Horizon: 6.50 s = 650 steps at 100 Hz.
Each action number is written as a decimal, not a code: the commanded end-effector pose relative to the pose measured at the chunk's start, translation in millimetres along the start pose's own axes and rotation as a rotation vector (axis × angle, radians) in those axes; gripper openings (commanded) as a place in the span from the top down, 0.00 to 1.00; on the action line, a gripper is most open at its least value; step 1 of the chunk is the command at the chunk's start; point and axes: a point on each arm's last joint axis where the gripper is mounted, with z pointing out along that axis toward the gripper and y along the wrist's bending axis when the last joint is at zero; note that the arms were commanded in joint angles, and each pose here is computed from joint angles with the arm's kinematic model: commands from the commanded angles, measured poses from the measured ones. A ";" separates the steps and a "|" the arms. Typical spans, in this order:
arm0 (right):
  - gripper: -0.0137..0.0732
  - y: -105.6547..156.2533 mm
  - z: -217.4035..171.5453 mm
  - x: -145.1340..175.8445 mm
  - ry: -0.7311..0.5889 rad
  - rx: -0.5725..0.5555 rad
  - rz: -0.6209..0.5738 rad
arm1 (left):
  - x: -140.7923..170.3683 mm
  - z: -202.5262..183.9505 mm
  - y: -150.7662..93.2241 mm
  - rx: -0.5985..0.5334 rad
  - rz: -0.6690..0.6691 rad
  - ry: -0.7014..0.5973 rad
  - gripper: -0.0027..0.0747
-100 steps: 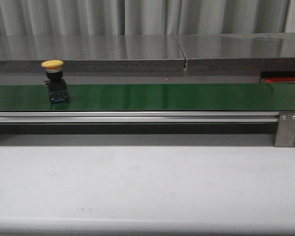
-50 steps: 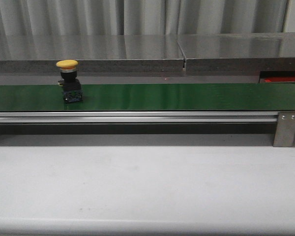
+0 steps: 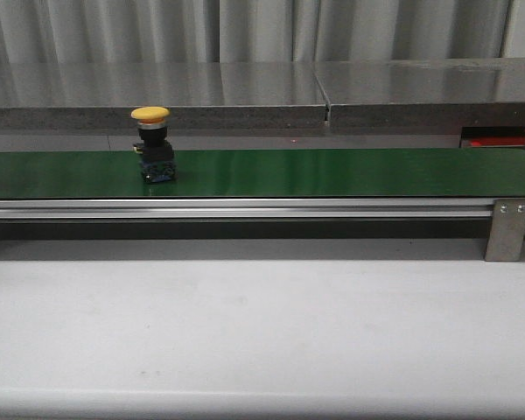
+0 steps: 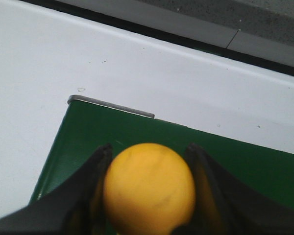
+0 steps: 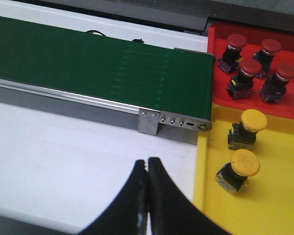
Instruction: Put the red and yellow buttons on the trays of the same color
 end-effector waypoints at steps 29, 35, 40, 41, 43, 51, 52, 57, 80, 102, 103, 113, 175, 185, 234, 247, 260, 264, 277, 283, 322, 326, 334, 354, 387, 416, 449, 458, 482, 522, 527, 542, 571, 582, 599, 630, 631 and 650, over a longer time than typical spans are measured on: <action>0.92 -1.6 -4.7 -13.4 -0.094 0.019 -0.002 | -5.7 4.0 -2.1 0.004 -0.009 -0.022 0.97; 0.92 -1.6 -4.7 -13.4 -0.094 0.019 -0.002 | -6.0 2.5 -2.7 0.009 -0.010 -0.019 0.91; 0.92 -1.6 -4.7 -13.4 -0.094 0.019 -0.002 | -6.1 0.9 -3.5 0.014 -0.009 -0.014 0.80; 0.92 -1.6 -4.7 -13.4 -0.094 0.019 -0.002 | -6.1 0.8 -3.5 0.014 -0.009 -0.013 0.80; 0.92 -1.6 -4.7 -13.4 -0.094 0.019 -0.002 | -6.4 -0.2 -3.9 0.017 -0.009 -0.012 0.75; 0.92 -1.6 -4.7 -13.4 -0.094 0.019 -0.002 | -8.3 -4.5 -5.1 0.021 -0.005 -0.016 0.50; 0.92 -1.6 -4.7 -13.4 -0.094 0.019 -0.002 | -8.9 -5.5 -5.3 0.022 -0.004 -0.018 0.47; 0.92 -1.6 -4.7 -13.4 -0.094 0.019 -0.002 | -11.0 -8.8 -5.9 0.022 -0.005 -0.028 0.30; 0.92 -1.6 -4.7 -13.4 -0.094 0.019 -0.002 | -24.0 -33.4 -10.7 0.031 0.005 -0.083 0.10; 0.92 -1.6 -4.7 -13.4 -0.094 0.019 -0.002 | -39.6 -77.3 -21.1 0.060 0.031 -0.153 0.11; 0.92 -1.6 -4.7 -13.4 -0.094 0.019 -0.002 | -41.0 -81.1 -21.7 0.060 0.033 -0.162 0.11; 0.92 -1.6 -4.7 -13.4 -0.094 0.019 -0.002 | -45.8 -108.6 -32.9 0.079 0.079 -0.213 0.11; 0.92 -1.4 -4.7 -13.5 -0.095 0.017 0.001 | 55.1 -228.1 -103.0 0.327 0.150 -0.389 0.27; 0.92 -1.3 -4.7 -13.5 -0.095 0.016 0.003 | 78.0 -234.0 -98.4 0.340 0.133 -0.376 0.44; 0.74 1.4 -4.5 -13.3 -0.094 -0.016 0.039 | 148.0 -258.8 -75.4 0.319 0.115 -0.485 0.99; 0.26 3.8 -4.9 -16.1 -0.124 -0.046 0.084 | 148.8 -258.2 -75.4 0.320 0.116 -0.481 0.99; 0.11 2.5 -1.9 -22.6 -0.141 -0.041 0.078 | 148.8 -258.2 -75.4 0.320 0.116 -0.481 0.99; 0.11 2.1 1.8 -25.8 -0.123 -0.046 0.077 | 148.8 -258.2 -75.4 0.320 0.116 -0.481 0.99; 0.11 0.6 23.9 -43.2 -0.055 -0.082 0.074 | 148.8 -258.2 -75.4 0.320 0.116 -0.481 0.99; 0.11 0.4 36.6 -51.0 -0.030 -0.107 0.066 | 148.8 -258.2 -75.4 0.320 0.116 -0.481 0.99; 0.11 8.8 159.5 -86.1 0.181 -0.272 0.016 | 148.8 -258.2 -75.4 0.320 0.116 -0.481 0.99; 0.11 13.4 171.7 -88.3 0.199 -0.289 0.008 | 148.8 -258.2 -75.4 0.320 0.116 -0.481 0.99; 0.11 23.9 192.5 -92.3 0.220 -0.319 -0.015 | 148.8 -258.2 -75.4 0.320 0.116 -0.481 0.99; 0.11 33.3 239.9 -102.4 0.253 -0.345 -0.030 | 148.8 -258.2 -75.4 0.320 0.116 -0.481 0.99; 0.11 35.4 289.7 -112.4 0.289 -0.371 -0.034 | 148.8 -258.2 -75.4 0.320 0.116 -0.481 0.99; 0.45 35.0 301.7 -109.3 0.302 -0.369 -0.030 | 148.8 -258.2 -75.4 0.320 0.116 -0.481 0.99; 0.55 8.0 267.7 -129.7 0.273 -0.338 0.011 | 148.8 -258.2 -75.4 0.320 0.116 -0.481 0.99; 0.55 -14.7 243.0 -142.6 0.233 -0.295 0.036 | 148.8 -258.2 -75.4 0.320 0.116 -0.481 0.99; 0.55 -96.5 174.9 -152.1 0.199 -0.099 0.141 | 148.8 -258.2 -75.4 0.320 0.116 -0.481 0.99; 0.55 -203.9 151.7 -99.0 0.203 0.203 0.375 | 148.8 -258.2 -75.4 0.320 0.116 -0.481 0.99; 0.55 -208.4 159.7 -91.0 0.207 0.219 0.388 | 148.8 -258.2 -75.4 0.320 0.116 -0.481 0.99; 0.55 -221.2 182.6 -71.4 0.234 0.243 0.401 | 148.8 -258.2 -75.4 0.320 0.116 -0.481 0.99; 0.55 -236.6 215.3 -41.9 0.305 0.243 0.443 | 148.8 -258.2 -75.4 0.320 0.116 -0.481 0.99; 0.55 -240.9 226.2 -31.0 0.330 0.242 0.456 | 148.8 -258.2 -75.4 0.320 0.116 -0.481 0.99; 0.55 -245.0 240.9 -15.3 0.370 0.234 0.476 | 148.8 -258.2 -75.4 0.320 0.116 -0.481 0.99; 0.50 -246.2 251.0 -1.9 0.417 0.212 0.488 | 148.8 -258.2 -75.4 0.320 0.116 -0.481 0.99; 0.48 -246.2 251.0 -1.9 0.417 0.212 0.488 | 148.8 -258.2 -75.4 0.320 0.116 -0.481 0.99; 0.13 -245.8 248.2 -6.2 0.407 0.213 0.478 | 148.8 -258.2 -75.4 0.320 0.116 -0.481 0.99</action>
